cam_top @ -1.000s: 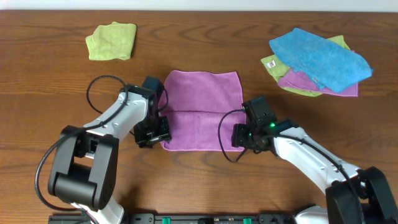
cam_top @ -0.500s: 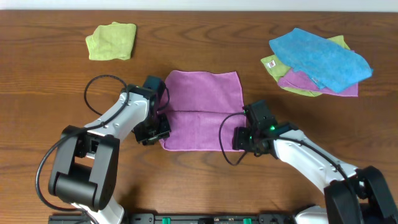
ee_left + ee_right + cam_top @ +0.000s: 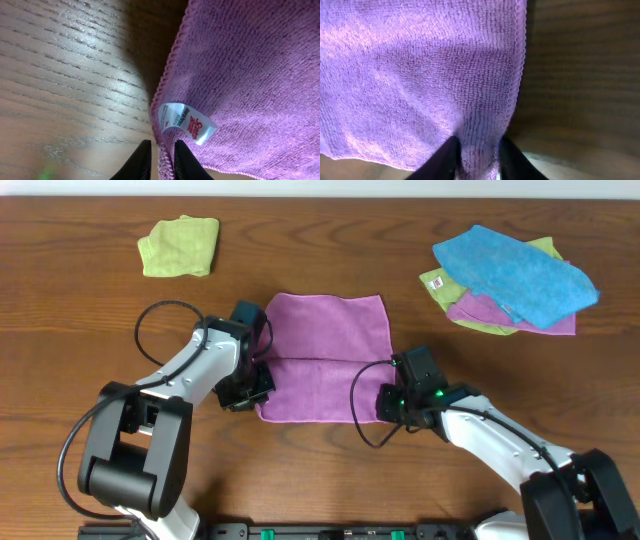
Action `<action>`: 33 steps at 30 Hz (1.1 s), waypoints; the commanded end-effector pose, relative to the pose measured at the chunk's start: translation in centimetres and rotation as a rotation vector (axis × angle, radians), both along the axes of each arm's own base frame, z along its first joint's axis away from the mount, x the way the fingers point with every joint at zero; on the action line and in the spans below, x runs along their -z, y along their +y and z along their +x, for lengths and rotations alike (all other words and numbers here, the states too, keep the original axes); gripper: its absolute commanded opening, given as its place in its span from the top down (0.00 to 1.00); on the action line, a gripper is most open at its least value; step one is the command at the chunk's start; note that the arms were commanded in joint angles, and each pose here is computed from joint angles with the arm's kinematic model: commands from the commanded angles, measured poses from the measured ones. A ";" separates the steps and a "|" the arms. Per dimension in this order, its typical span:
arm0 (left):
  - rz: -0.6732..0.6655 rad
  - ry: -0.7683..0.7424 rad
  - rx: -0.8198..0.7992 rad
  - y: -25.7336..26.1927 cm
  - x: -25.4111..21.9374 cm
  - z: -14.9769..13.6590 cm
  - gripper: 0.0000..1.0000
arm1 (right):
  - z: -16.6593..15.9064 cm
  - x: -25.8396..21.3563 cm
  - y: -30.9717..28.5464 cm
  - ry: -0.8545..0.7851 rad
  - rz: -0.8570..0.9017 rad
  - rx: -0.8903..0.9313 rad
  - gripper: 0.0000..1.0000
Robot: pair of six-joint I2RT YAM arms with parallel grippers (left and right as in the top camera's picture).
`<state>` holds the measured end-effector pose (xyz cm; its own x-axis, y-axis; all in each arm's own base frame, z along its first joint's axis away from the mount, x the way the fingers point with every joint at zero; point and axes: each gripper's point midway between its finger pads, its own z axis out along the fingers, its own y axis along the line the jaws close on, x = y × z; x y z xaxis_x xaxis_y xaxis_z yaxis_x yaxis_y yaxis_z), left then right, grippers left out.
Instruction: Fold the cloth
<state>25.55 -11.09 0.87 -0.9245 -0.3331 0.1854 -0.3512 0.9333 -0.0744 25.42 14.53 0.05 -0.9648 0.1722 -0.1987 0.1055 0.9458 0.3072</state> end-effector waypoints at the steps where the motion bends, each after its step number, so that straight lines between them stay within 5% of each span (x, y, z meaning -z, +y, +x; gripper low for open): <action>1: 0.012 -0.019 -0.001 0.2 -0.4 0.2 0.82 | -0.7 0.7 -0.1 0.025 0.001 0.014 0.80; 7: 0.005 -0.017 -0.002 0.1 -0.4 0.1 0.81 | -0.6 0.6 0.2 0.024 0.019 0.016 0.98; 12: -0.017 -0.023 -0.002 -0.3 -0.7 0.4 0.94 | 0.2 -0.9 1.1 -0.006 0.064 0.004 0.98; 24: -0.070 -0.080 -0.006 -1.4 -2.7 1.9 0.94 | 1.5 -3.4 2.4 -0.052 0.134 -0.001 0.98; 33: -0.092 -0.246 0.000 -2.3 -6.3 6.8 0.94 | 3.8 -6.2 2.6 -0.129 0.130 -0.004 0.99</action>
